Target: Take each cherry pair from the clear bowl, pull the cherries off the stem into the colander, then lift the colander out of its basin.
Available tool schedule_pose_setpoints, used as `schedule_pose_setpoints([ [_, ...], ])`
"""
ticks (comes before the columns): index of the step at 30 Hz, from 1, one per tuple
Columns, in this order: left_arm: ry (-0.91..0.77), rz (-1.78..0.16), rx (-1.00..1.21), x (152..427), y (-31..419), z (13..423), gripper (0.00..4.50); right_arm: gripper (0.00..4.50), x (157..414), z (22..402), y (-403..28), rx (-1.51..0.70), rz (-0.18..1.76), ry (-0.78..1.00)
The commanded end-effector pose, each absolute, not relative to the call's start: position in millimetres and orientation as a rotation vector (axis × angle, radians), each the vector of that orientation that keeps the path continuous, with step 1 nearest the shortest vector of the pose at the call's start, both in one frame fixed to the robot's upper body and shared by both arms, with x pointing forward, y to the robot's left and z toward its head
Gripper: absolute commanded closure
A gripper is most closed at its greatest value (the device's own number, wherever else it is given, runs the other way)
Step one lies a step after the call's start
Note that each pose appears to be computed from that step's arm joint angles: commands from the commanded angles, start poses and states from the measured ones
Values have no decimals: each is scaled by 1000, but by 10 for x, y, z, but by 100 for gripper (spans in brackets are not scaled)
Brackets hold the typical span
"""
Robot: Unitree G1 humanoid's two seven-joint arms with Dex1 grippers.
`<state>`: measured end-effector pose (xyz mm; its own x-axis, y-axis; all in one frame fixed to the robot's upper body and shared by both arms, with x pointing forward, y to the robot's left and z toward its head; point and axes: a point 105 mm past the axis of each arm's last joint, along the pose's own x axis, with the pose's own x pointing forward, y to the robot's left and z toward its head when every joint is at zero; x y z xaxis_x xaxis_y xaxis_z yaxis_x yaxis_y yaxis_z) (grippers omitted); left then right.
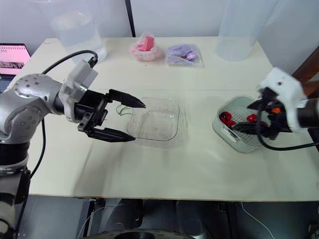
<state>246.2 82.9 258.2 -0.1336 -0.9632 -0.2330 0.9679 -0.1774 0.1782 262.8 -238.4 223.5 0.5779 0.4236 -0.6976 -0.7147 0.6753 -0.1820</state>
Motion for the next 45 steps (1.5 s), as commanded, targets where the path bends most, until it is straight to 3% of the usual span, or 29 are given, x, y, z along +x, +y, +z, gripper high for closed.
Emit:
schedule_pose_setpoints([
  [1,-24,-1731,372,2389,809,2645,0,55,2689,2159,-2354,-493,677,697],
  [2,-25,-1732,371,2380,803,2644,0,86,2699,2142,-2357,-489,672,706],
  [5,-29,-1730,366,2359,796,2636,0,236,2706,2052,-2352,-480,673,737],
  [22,-10,-1693,391,2429,823,2497,0,236,2649,1894,-2378,-471,672,793],
  [25,-10,-1691,398,2438,823,2482,0,315,2649,1892,-2369,-470,675,790],
  [27,-13,-1688,396,2446,822,2493,0,412,2644,1893,-2362,-468,678,789],
  [28,-14,-1685,394,2451,822,2498,0,432,2645,1897,-2363,-469,675,788],
  [45,7,-1634,368,2606,862,2408,0,432,2606,2245,-2349,-507,644,725],
])
